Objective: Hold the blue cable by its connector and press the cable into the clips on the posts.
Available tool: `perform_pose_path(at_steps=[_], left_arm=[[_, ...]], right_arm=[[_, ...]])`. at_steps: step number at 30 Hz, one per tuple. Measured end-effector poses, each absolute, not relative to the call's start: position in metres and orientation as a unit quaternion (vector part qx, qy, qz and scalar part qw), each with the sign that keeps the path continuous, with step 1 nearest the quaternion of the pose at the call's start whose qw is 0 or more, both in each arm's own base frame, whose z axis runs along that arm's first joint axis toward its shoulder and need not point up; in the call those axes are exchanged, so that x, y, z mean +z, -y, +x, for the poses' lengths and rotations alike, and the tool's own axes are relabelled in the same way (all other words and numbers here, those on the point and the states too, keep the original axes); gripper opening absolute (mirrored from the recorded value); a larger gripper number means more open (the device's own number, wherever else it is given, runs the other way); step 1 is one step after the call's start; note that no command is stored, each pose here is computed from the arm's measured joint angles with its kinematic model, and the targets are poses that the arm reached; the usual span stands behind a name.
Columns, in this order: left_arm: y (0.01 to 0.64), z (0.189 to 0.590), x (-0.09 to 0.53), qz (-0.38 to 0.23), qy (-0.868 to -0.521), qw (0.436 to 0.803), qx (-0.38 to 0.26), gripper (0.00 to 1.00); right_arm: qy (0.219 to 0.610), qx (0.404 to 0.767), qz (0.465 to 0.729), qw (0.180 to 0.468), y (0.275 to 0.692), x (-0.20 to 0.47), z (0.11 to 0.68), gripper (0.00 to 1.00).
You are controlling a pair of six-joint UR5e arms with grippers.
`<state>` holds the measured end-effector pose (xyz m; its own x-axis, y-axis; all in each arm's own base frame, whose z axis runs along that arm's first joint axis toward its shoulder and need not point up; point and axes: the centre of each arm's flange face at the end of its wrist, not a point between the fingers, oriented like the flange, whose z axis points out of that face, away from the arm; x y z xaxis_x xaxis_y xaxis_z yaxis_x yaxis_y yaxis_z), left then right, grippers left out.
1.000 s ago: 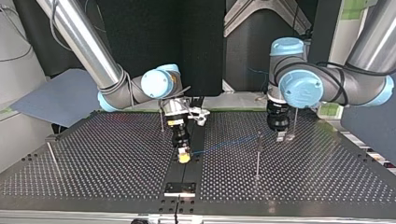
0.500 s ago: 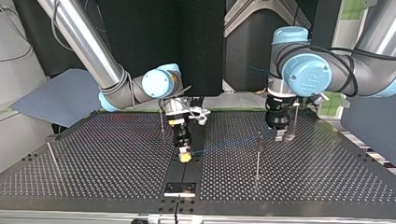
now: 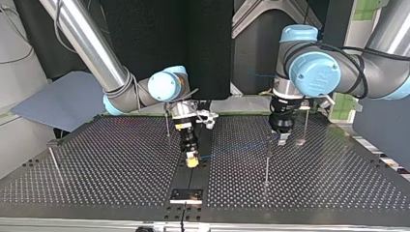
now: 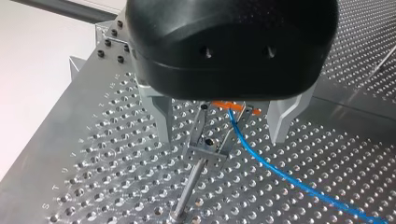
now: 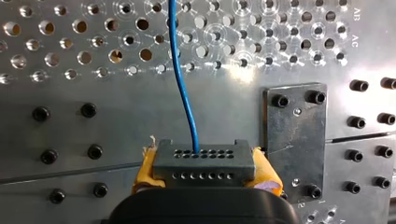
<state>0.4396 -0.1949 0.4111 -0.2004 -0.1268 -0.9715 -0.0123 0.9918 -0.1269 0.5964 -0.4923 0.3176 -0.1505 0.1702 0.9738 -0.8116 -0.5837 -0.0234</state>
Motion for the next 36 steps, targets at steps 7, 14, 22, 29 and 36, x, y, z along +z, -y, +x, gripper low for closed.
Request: perform_pose_path(at_steps=[7,14,22,29,36], left_arm=[[0.1961,0.4388,0.4113,-0.044,-0.773,0.631,-0.045,1.00],[0.1973,0.4385,0.4113,-0.042,-0.773,0.631,-0.046,1.00],[0.1975,0.4387,0.4114,-0.041,-0.773,0.632,-0.045,1.00],[0.1995,0.4383,0.4122,-0.032,-0.771,0.634,-0.041,1.00],[0.2040,0.4365,0.4143,-0.018,-0.768,0.639,-0.038,1.00]], right_arm=[[0.292,0.700,0.550,0.350,0.4919,0.3165,0.5970,0.00],[0.292,0.699,0.550,0.351,0.4927,0.3158,0.5966,0.00],[0.293,0.698,0.552,0.350,0.4929,0.3138,0.5968,0.00],[0.293,0.697,0.553,0.350,0.4927,0.3124,0.5971,0.00],[0.293,0.697,0.553,0.350,0.4930,0.3121,0.5970,0.00]])
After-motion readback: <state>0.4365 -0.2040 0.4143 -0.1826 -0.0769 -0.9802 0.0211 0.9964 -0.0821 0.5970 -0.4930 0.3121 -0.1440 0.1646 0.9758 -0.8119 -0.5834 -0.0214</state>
